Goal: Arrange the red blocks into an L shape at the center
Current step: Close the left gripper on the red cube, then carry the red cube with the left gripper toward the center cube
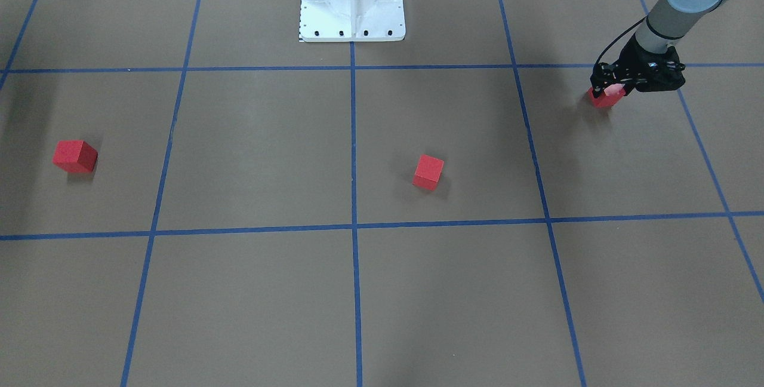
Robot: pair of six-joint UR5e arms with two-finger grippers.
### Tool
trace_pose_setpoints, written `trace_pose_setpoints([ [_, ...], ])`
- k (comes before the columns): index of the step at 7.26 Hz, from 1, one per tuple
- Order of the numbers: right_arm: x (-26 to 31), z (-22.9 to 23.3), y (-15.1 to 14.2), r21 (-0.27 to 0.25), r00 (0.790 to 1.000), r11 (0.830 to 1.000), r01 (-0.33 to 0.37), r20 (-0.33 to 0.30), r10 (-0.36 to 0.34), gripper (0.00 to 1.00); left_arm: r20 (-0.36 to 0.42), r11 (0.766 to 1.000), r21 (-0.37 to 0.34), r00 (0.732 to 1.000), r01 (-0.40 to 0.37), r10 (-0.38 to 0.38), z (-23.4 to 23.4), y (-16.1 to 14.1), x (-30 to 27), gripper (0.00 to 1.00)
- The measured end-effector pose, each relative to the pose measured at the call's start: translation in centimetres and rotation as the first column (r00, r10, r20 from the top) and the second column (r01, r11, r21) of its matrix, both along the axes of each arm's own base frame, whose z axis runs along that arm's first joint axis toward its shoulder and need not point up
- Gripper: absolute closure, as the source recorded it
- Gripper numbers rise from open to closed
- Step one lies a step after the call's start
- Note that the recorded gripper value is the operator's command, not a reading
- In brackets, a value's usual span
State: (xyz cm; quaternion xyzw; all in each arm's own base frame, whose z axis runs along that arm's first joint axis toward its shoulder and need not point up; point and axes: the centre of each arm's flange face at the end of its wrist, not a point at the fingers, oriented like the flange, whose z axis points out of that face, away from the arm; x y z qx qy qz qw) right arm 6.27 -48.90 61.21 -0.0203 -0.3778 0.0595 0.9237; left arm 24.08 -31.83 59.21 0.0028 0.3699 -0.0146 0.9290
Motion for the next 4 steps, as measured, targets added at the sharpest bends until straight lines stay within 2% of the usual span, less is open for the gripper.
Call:
trace_pose_setpoints([
  [2, 0.0, -0.1, -0.1, 0.002, 1.0, 1.0, 0.0, 0.0, 0.0, 0.01, -0.012, 1.0, 0.0, 1.0, -0.001, 0.001, -1.5, 0.1, -0.3, 1.0],
  [3, 0.0, -0.3, -0.2, 0.005, 1.0, 1.0, 0.0, 0.0, 0.0, 0.01, -0.017, 1.0, -0.017, 1.0, -0.004, 0.003, -4.1, -0.3, -0.3, 1.0],
  [4, 0.0, -0.4, -0.3, 0.007, 1.0, 1.0, 0.0, 0.0, 0.0, 0.01, -0.009, 0.999, -0.037, 1.0, 0.014, -0.014, -7.3, -2.0, 0.1, 1.0],
])
